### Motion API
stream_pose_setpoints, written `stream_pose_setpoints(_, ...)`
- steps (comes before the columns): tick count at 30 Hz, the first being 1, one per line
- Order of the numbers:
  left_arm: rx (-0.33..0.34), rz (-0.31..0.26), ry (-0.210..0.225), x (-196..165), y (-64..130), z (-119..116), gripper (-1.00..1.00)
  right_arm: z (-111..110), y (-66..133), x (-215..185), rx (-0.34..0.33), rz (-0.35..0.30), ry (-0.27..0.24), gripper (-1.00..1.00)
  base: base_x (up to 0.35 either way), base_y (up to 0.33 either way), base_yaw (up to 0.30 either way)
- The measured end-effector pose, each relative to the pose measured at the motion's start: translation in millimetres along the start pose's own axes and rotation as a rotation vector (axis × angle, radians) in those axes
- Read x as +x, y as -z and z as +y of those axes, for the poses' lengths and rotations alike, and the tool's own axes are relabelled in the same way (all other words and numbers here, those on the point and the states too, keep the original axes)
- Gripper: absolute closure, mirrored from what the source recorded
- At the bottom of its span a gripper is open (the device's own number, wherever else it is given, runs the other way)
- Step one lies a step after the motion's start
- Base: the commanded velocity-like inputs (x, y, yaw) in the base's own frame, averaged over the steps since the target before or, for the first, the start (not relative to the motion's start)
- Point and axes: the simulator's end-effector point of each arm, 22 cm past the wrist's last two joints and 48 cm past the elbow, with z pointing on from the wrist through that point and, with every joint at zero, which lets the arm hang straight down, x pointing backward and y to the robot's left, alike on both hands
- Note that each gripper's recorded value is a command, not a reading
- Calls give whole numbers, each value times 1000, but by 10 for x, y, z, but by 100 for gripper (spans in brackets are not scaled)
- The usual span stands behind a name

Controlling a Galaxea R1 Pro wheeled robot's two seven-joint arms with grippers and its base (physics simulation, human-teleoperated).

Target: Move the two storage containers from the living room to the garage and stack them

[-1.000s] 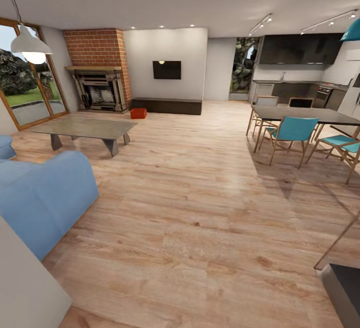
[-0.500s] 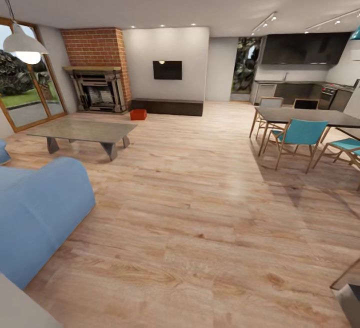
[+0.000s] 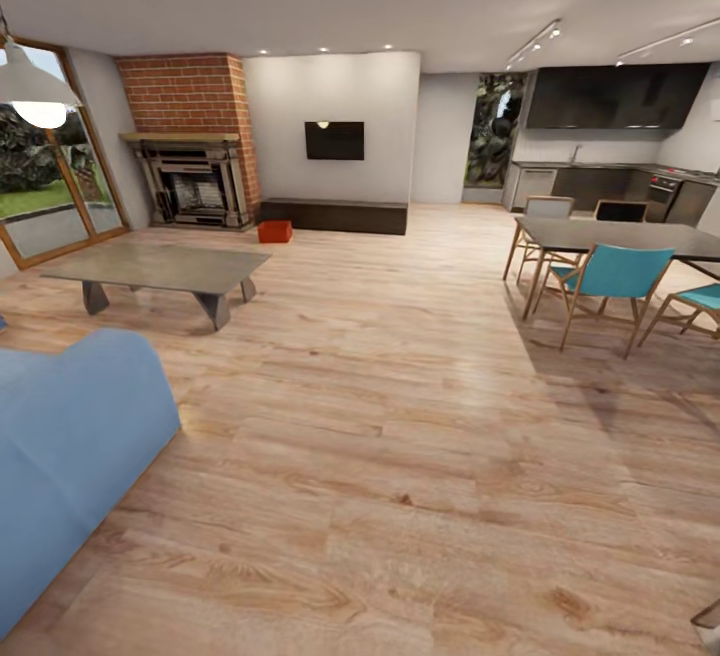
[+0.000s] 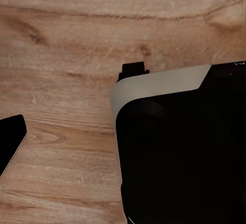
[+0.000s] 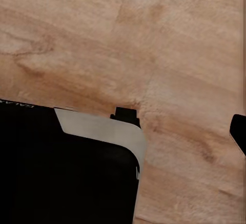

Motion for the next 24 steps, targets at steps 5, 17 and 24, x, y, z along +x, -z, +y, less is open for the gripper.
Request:
stream_pose_setpoints(5,0,-1,0,-7,0,0,-100,0,0,0,0,0,0,-100,341,0,0)
stream_pose_setpoints(17,0,-1,0,-4,0,-1,-100,-2,0,1,1,0,0,-100,341,0,0)
stream_pose_setpoints(24,0,-2,0,-9,0,0,-100,-1,0,0,1,0,0,-100,341,0,0)
